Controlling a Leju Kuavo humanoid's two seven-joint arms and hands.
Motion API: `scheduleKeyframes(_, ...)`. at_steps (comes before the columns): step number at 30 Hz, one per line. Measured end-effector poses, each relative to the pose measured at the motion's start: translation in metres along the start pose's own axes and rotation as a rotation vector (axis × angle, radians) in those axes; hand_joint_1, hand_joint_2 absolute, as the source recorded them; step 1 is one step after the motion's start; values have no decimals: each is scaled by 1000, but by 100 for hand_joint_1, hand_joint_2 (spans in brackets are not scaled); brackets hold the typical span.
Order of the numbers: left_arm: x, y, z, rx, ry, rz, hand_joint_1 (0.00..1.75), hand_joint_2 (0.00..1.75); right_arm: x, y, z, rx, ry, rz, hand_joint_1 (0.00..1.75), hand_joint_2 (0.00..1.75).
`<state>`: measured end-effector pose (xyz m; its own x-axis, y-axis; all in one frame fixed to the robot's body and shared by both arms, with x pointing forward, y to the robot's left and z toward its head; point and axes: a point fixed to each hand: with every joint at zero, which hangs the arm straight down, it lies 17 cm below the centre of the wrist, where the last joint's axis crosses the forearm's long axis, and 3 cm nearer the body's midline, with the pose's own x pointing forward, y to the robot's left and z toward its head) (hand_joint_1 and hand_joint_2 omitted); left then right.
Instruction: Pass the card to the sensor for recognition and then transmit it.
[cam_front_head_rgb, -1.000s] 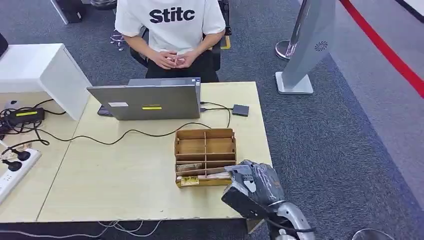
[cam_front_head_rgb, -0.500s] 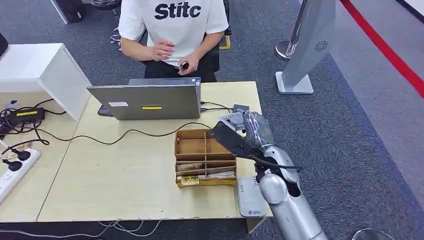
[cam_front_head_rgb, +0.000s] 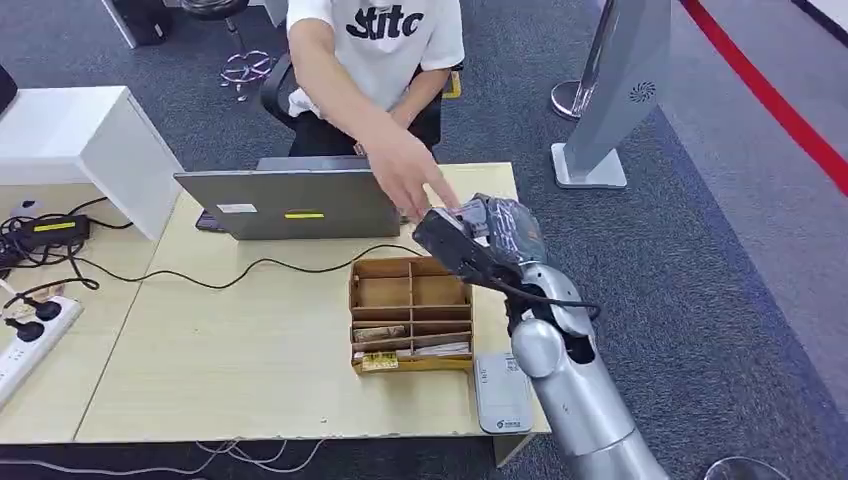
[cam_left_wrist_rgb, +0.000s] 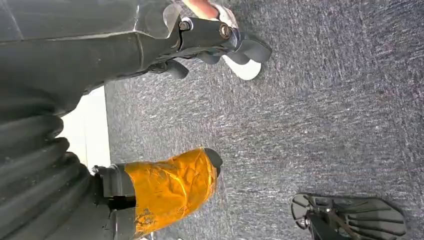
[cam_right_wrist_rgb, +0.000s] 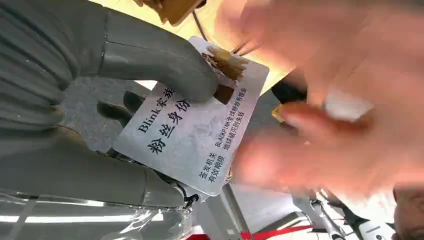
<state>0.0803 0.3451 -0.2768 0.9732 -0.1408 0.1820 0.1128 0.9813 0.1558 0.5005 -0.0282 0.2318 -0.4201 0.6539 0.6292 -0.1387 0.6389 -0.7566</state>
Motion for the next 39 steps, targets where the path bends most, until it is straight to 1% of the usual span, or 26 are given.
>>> scheduleKeyframes(5,0,0,0,-1,-1,-3,0,175,-9,2,-2,7,20,6,175,175)
scheduleKeyframes(6,1,0,0,-1,-1,-3,0,175,-9,2,-2,7,20,6,168,175)
scheduleKeyframes(7,1,0,0,0,-1,-3,0,175,-10,3,-2,8,20,6,140,175)
scheduleKeyframes(8,1,1,0,0,-2,-3,0,175,-10,3,-2,9,20,5,19,175)
scheduleKeyframes(9,1,1,0,0,-1,-3,0,175,-10,3,-3,7,22,2,0,175)
scheduleKeyframes(14,1,4,0,5,-1,-3,0,175,-11,-2,-1,-6,13,-71,0,175)
scheduleKeyframes(17,1,4,0,6,-1,1,0,175,-5,-11,5,-40,-14,-159,0,175)
scheduleKeyframes(20,-1,5,0,8,2,7,0,175,7,-26,17,-88,-55,-255,0,175)
scheduleKeyframes(27,0,5,0,8,2,10,0,175,14,-44,30,-139,-78,-285,0,175)
scheduleKeyframes(29,0,5,0,9,2,13,0,175,20,-49,36,-152,-110,-353,0,175)
scheduleKeyframes(32,-2,5,0,13,7,31,0,175,33,-62,57,-191,-180,-500,0,175)
scheduleKeyframes(35,-8,5,0,16,19,46,0,175,39,-66,90,-237,-222,-516,0,175)
scheduleKeyframes(37,-8,5,0,16,19,52,0,175,40,-69,104,-255,-223,-520,0,175)
scheduleKeyframes(39,-8,5,0,17,19,53,0,175,42,-73,111,-269,-227,-523,0,175)
